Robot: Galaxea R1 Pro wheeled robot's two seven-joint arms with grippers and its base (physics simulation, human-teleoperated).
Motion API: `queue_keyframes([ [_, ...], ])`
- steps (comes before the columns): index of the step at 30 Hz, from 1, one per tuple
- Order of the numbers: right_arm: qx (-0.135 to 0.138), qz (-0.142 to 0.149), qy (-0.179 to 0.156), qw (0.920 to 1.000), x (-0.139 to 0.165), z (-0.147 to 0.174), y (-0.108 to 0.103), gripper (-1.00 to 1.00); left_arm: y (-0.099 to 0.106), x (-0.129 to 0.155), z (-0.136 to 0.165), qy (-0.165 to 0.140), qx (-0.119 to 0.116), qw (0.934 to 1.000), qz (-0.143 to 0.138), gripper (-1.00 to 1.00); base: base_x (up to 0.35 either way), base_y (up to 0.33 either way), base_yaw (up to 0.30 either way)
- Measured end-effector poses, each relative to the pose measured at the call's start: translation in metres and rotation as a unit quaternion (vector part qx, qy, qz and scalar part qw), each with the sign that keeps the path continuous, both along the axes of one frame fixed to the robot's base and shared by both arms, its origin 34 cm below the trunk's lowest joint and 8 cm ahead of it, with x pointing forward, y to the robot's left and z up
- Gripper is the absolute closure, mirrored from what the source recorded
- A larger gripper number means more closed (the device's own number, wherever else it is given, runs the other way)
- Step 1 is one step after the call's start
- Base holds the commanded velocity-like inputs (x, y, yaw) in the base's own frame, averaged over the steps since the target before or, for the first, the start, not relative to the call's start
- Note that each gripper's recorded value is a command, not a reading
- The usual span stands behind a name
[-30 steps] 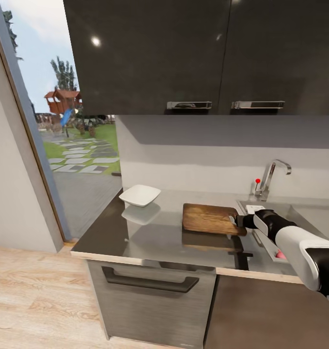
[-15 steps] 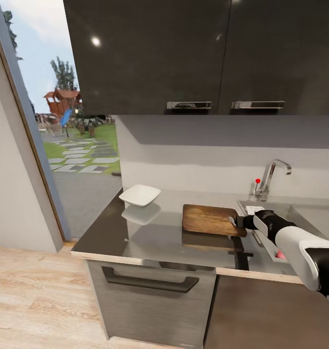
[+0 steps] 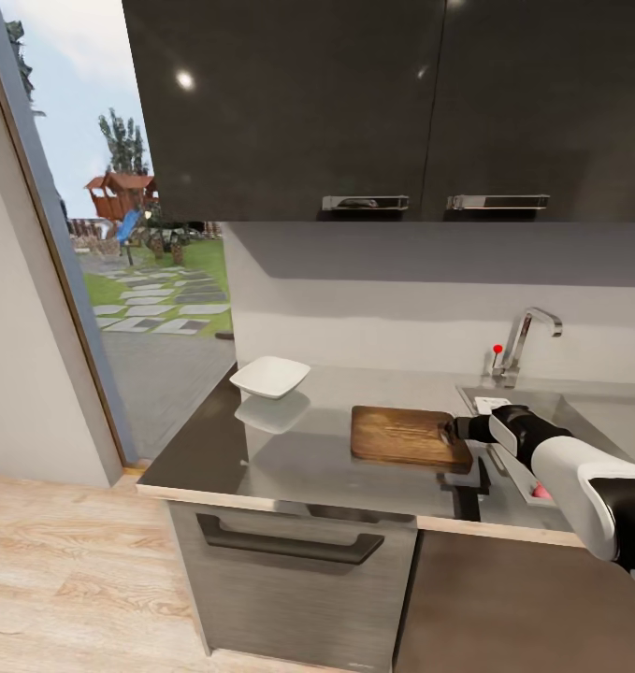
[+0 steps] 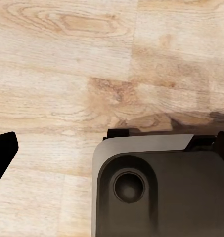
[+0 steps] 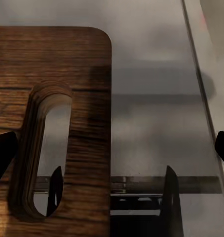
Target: In the kitchen, take the Vidalia onion out of the sink, dice it on the chopping board with the paring knife, put the diced onion into the bowl on the countertop, then place both the paring knife and the chopping board into the sink.
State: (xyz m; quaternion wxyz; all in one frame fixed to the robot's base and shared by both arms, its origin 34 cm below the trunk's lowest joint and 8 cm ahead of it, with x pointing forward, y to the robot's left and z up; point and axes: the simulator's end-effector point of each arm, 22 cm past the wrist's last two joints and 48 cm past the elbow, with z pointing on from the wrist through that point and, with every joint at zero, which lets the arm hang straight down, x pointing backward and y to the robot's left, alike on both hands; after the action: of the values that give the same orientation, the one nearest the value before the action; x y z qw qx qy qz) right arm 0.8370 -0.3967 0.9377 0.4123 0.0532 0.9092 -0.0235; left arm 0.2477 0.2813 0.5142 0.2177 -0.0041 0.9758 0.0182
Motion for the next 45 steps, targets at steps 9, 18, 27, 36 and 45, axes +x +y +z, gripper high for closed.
queue_keyframes([
  [9,0.000,0.000,0.000,1.0000,0.000,0.000,0.000,-1.00,0.000,0.000,0.000,0.000,0.000,1.0000,0.000,-1.00,0.000,0.000,0.000],
  [18,0.000,0.000,0.000,1.0000,0.000,0.000,0.000,-1.00,0.000,0.000,0.000,0.000,0.000,1.0000,0.000,-1.00,0.000,0.000,0.000],
  [27,-0.001,0.002,-0.011,0.9999,0.005,0.009,0.000,-1.00,0.000,0.000,0.000,0.000,0.000,1.0000,0.000,-1.00,0.000,0.000,0.000],
  [36,0.010,0.037,-0.066,0.9971,0.029,0.058,0.017,-1.00,0.000,0.000,0.000,0.000,0.000,1.0000,0.000,-1.00,-0.136,0.000,0.000],
  [45,0.011,0.049,-0.087,0.9949,0.036,0.077,0.023,-1.00,0.000,0.000,0.000,0.000,0.000,1.0000,0.000,-1.00,-0.308,0.000,0.000],
])
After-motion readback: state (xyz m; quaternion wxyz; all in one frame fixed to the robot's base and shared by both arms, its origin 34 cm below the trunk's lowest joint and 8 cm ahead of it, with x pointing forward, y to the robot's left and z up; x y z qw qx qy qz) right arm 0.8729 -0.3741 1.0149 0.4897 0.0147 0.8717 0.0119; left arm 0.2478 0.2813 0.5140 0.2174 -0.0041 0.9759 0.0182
